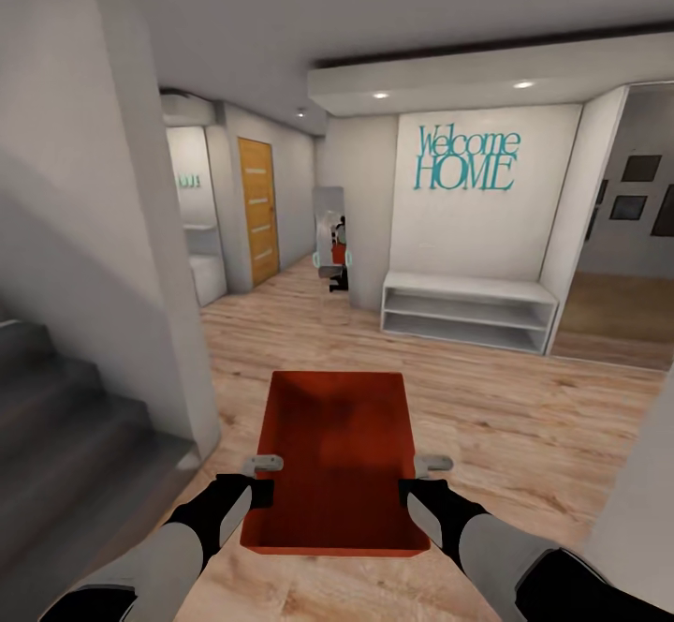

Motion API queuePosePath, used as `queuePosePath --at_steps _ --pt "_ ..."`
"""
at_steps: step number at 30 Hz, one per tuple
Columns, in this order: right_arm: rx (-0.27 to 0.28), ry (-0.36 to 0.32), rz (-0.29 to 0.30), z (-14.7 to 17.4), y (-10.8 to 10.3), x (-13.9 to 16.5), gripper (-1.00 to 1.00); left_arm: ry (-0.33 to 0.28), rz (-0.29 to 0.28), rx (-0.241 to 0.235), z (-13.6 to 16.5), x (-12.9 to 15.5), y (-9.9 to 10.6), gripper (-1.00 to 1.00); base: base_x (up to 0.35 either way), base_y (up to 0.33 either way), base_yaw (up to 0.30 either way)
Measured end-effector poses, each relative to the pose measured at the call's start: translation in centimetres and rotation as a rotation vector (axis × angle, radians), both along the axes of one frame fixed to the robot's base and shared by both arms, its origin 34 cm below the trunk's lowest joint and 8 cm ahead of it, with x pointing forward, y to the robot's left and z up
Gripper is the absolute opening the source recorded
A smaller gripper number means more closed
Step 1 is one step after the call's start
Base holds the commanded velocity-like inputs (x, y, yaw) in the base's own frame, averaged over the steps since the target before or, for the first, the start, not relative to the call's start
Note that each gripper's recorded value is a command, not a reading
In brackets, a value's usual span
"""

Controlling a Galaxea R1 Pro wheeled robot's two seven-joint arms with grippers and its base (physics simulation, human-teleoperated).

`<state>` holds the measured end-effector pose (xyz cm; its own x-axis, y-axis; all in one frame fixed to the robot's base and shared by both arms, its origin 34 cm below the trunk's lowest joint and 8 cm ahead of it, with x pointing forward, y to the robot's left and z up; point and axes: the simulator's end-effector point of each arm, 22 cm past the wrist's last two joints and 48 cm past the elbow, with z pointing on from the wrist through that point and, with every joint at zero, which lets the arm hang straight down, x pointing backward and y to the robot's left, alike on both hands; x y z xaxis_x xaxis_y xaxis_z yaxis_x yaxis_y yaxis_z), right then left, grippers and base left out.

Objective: Move the two storage containers from the living room to the garage. In the garage, place one container on the floor and stack the other container on top of it (either order is fine).

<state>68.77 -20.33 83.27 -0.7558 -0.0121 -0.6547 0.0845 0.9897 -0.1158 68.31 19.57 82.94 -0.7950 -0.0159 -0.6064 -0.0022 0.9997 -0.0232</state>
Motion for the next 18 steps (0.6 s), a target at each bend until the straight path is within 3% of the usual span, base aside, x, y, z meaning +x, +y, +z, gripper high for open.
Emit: queuePosePath --at_steps 18 --pt "0.0 0.0 0.0 0.01 0.0 0.01 -1.0 0.0 0.0 0.0 0.01 0.01 0.0 -1.0 0.321 0.0 0.0"
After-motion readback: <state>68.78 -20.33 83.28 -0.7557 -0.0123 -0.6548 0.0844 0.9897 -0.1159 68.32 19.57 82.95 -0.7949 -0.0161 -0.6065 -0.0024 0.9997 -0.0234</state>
